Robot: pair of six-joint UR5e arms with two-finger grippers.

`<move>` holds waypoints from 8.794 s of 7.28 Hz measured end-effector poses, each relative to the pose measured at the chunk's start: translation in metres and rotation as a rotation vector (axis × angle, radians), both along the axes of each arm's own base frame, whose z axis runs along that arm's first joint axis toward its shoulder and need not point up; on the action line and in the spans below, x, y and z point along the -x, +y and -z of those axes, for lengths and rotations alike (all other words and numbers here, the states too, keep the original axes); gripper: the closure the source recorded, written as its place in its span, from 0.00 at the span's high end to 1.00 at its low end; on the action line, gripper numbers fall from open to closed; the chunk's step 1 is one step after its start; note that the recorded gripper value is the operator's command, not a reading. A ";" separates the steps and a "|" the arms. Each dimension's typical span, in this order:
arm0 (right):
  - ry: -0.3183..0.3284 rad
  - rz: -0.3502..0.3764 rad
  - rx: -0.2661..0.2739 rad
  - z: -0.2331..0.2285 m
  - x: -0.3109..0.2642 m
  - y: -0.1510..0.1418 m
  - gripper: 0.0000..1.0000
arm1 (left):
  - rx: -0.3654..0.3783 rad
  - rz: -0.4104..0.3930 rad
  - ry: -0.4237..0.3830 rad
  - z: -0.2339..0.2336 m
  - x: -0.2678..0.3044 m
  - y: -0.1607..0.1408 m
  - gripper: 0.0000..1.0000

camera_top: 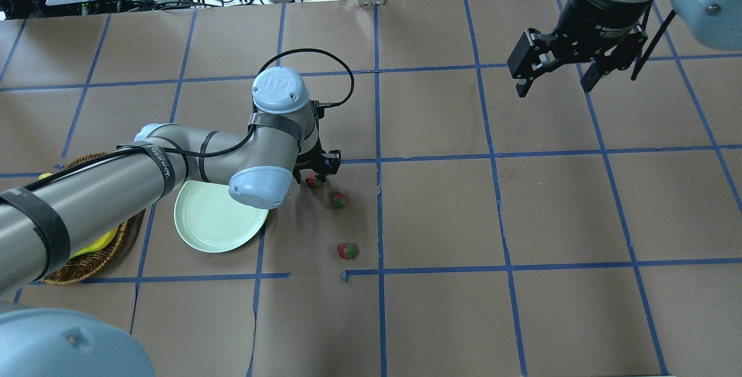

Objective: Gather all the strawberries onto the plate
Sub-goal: 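Reach the left gripper to a strawberry beside the plate and grasp it, then lower the strawberry onto the plate and open the left gripper, then move the left gripper to the second strawberry and grasp it, then place the second strawberry on the plate with the left gripper, then reach the left gripper to the farthest strawberry and grasp it, then carry the strawberry onto the plate and open the left gripper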

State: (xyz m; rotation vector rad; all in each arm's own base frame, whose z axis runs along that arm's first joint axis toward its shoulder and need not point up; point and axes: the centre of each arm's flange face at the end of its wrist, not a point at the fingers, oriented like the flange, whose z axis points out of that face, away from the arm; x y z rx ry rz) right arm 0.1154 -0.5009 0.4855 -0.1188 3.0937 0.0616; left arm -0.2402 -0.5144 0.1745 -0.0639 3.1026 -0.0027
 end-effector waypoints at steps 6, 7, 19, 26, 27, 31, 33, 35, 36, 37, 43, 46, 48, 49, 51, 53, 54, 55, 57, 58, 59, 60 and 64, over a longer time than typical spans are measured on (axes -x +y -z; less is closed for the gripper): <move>0.000 0.001 0.000 0.000 -0.001 0.000 1.00 | -0.049 0.022 -0.091 -0.074 -0.032 -0.015 0.00; 0.000 0.000 0.000 0.000 -0.001 0.000 1.00 | -0.097 0.021 -0.114 -0.074 -0.061 -0.006 0.00; -0.002 0.000 -0.005 0.002 -0.001 0.001 1.00 | 0.014 -0.011 0.027 -0.050 0.010 0.031 0.98; 0.000 -0.008 -0.008 0.004 -0.005 0.002 1.00 | -0.034 -0.020 0.036 0.000 0.047 0.042 0.10; 0.000 -0.008 -0.008 0.004 -0.005 0.002 1.00 | -0.032 -0.015 0.037 -0.001 0.048 0.042 0.08; 0.000 -0.008 -0.007 0.004 -0.005 0.002 1.00 | -0.020 0.019 -0.005 -0.055 -0.003 0.004 0.05; 0.000 -0.007 -0.007 0.004 -0.005 0.002 1.00 | -0.060 0.051 -0.012 -0.067 -0.094 -0.017 0.04; 0.000 -0.007 -0.007 0.004 -0.005 0.002 1.00 | -0.111 0.112 -0.019 -0.053 -0.147 -0.001 0.11; 0.000 -0.007 -0.007 0.004 -0.005 0.002 1.00 | -0.127 0.130 -0.021 -0.041 -0.159 0.009 0.79; 0.000 -0.007 -0.007 0.004 -0.005 0.002 1.00 | -0.123 0.138 -0.023 -0.033 -0.165 0.014 1.00; 0.000 -0.007 -0.007 0.004 -0.005 0.002 1.00 | 0.018 0.043 -0.002 -0.063 -0.067 0.023 1.00; -0.001 -0.006 -0.008 0.004 -0.005 0.002 1.00 | 0.054 -0.018 0.006 -0.054 0.033 0.066 1.00; -0.002 -0.011 -0.008 0.005 -0.007 0.002 1.00 | 0.045 0.006 0.004 -0.031 0.071 0.107 0.94; -0.002 -0.013 -0.008 0.005 -0.008 0.003 1.00 | 0.036 0.018 0.001 -0.016 0.076 0.125 0.93; -0.002 -0.014 -0.009 0.005 -0.009 0.002 1.00 | 0.017 0.028 -0.007 0.002 0.075 0.145 0.55; -0.002 -0.014 -0.009 0.005 -0.009 0.002 1.00 | 0.011 0.037 -0.010 0.006 0.073 0.149 0.00; -0.002 -0.014 -0.009 0.005 -0.009 0.002 1.00 | 0.010 0.043 -0.011 0.005 0.074 0.149 0.00; -0.002 -0.014 -0.009 0.005 -0.009 0.002 1.00 | 0.009 0.050 -0.011 0.005 0.074 0.148 0.00; -0.001 -0.014 -0.010 0.005 -0.009 0.002 1.00 | 0.009 0.062 -0.012 -0.002 0.068 0.140 0.00; 0.000 -0.015 -0.010 0.005 -0.009 0.002 1.00 | 0.005 0.059 -0.019 -0.013 0.053 0.120 0.00; -0.001 -0.014 -0.009 0.005 -0.009 0.002 1.00 | -0.016 0.040 -0.034 -0.030 0.018 0.088 0.00; -0.001 -0.014 -0.009 0.005 -0.009 0.002 1.00 | -0.033 0.037 -0.041 -0.043 -0.022 0.060 0.00; 0.000 -0.018 -0.009 0.005 -0.011 0.002 1.00 | -0.084 0.096 -0.029 -0.044 -0.137 0.027 0.99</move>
